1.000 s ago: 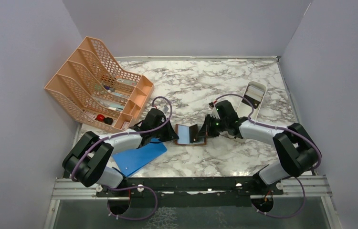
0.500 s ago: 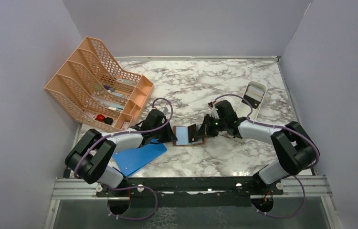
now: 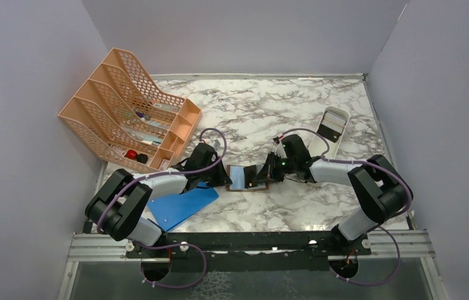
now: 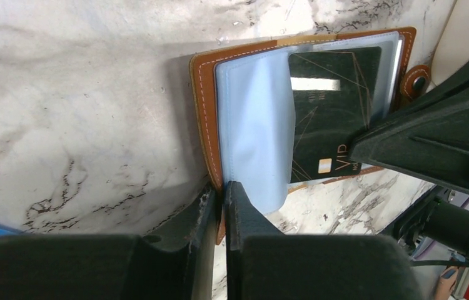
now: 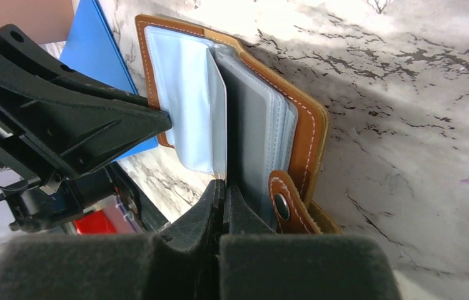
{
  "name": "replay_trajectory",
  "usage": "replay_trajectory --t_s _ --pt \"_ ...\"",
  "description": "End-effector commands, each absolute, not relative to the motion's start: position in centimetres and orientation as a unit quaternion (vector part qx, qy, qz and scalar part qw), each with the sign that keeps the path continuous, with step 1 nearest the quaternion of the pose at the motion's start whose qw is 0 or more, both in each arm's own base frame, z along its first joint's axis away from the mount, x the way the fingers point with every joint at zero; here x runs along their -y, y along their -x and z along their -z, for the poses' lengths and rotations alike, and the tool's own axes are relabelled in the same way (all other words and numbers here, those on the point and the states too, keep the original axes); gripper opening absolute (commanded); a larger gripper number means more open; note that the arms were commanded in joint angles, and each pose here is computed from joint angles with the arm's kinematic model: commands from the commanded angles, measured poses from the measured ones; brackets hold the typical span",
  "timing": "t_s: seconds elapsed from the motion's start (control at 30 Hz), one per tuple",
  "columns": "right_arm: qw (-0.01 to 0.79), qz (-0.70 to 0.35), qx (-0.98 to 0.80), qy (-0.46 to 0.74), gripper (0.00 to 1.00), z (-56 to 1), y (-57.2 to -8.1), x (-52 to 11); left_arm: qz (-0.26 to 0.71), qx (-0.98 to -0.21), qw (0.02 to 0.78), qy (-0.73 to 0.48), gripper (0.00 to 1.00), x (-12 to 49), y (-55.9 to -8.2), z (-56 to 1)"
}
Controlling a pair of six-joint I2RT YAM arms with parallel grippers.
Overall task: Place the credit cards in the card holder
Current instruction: Insert the credit card into the card holder.
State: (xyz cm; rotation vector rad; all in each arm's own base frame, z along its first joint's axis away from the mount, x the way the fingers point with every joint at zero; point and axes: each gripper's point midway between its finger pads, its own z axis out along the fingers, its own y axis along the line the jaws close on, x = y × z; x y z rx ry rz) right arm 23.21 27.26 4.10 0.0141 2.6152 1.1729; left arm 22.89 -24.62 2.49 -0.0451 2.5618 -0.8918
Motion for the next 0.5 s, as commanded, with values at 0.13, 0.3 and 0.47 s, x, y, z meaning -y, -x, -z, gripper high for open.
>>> replay_trajectory --t_s 0.13,0.3,0.47 --pt "0.090 -0.430 -0.898 -0.027 0.01 -3.2 -21.8 -28.0 0.311 -0.928 0.204 0.010 0.10 24.1 -22.4 -1.8" --pt "0.080 -0.410 -0.907 -0.041 0.01 -2.4 -21.5 -27.4 0.317 -0.926 0.205 0.014 0.11 24.2 -22.3 -1.9" --pt "0.113 -0.382 -0.915 -0.061 0.01 -2.5 -21.9 -26.1 0.317 -0.926 0.202 0.013 0.10 24.1 -22.1 -1.8"
